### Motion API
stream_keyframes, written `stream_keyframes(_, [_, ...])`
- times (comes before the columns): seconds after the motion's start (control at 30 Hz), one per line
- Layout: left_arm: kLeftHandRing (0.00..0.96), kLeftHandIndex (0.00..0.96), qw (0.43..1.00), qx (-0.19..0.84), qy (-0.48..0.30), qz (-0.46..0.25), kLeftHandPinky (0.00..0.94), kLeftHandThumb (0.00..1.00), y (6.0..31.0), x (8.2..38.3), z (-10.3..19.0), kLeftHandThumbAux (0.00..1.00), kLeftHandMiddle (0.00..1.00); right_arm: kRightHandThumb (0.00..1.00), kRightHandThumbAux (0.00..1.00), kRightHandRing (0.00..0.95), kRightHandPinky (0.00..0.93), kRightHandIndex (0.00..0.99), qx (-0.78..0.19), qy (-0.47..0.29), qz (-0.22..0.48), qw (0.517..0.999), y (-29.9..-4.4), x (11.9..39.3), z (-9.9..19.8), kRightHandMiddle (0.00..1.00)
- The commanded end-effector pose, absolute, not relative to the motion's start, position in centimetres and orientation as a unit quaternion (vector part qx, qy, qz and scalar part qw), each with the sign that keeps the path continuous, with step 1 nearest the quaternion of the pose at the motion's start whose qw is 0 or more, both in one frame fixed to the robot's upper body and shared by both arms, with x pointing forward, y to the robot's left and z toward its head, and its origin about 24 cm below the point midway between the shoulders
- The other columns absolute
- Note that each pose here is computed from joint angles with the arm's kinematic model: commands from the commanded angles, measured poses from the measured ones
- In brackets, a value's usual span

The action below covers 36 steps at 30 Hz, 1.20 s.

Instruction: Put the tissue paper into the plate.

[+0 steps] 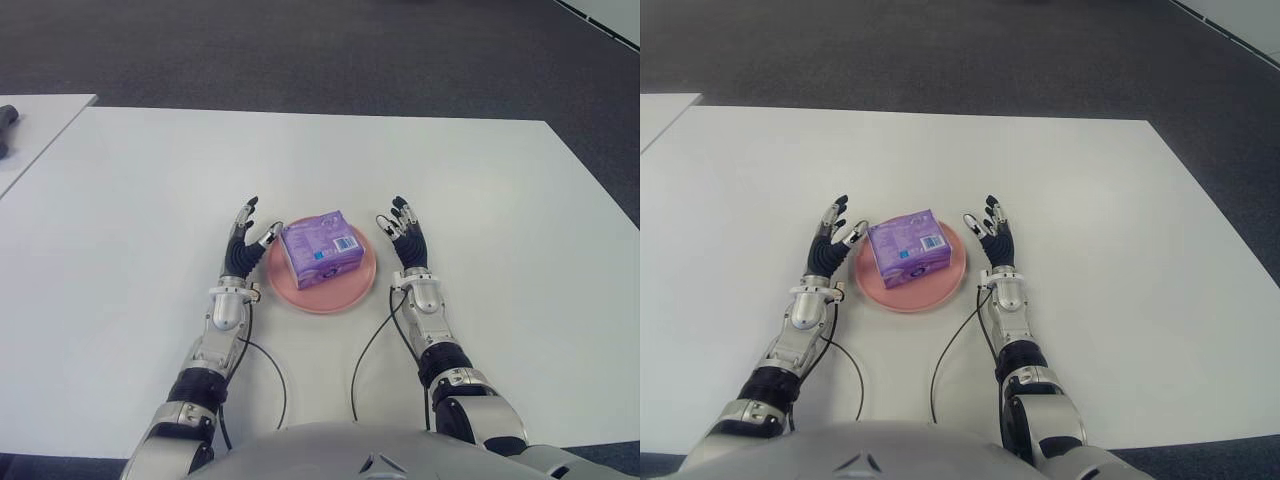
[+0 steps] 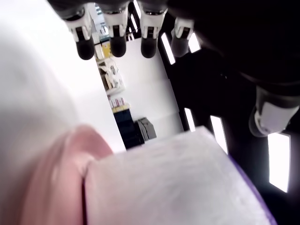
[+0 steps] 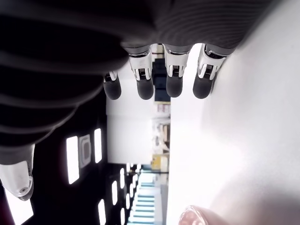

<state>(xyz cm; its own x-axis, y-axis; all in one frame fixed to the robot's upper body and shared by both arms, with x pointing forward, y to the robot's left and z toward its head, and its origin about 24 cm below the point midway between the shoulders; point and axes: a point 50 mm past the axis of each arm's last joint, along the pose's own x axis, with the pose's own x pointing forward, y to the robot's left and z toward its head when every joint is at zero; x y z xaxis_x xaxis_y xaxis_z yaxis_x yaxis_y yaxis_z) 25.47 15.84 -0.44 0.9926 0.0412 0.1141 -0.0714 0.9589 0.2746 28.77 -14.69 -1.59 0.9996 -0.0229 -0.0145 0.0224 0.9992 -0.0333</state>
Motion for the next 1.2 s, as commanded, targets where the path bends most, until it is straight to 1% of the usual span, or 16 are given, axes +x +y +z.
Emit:
stream_keyframes(0.03, [0.0, 0.0, 0.989, 0.139, -0.048, -0.001, 0.0, 0.0, 15.56, 25.29, -1.03, 0.43, 0.0, 0.092, 0.505, 0.0, 0.0, 0.0, -0.013, 0.132, -0.023, 0.991, -15.51, 25.14, -6.49, 0.0])
stream_keyframes(0.3, [0.0, 0.0, 0.99, 0.131, -0.046, -0.026, 0.0, 0.0, 15.41, 25.04, -1.41, 0.423, 0.0, 0.093, 0.514, 0.0, 0.0, 0.0, -0.006, 0.131, -0.025, 0.991, -15.34, 25.33, -6.38, 0.0])
stream_keyframes(0.73, [0.0, 0.0, 0.991, 0.122, -0.037, -0.029, 0.0, 0.007, 15.42, 25.17, -1.87, 0.386, 0.0, 0.128, 0.536, 0.0, 0.0, 0.0, 0.009, 0.127, -0.031, 0.991, -15.24, 25.69, -6.02, 0.0])
stream_keyframes(1.2, [0.0, 0.0, 0.993, 0.114, -0.031, -0.03, 0.0, 0.017, 15.23, 25.37, -1.7, 0.388, 0.0, 0.147, 0.526, 0.0, 0.0, 0.0, 0.009, 0.124, -0.031, 0.992, -15.11, 25.9, -5.85, 0.0])
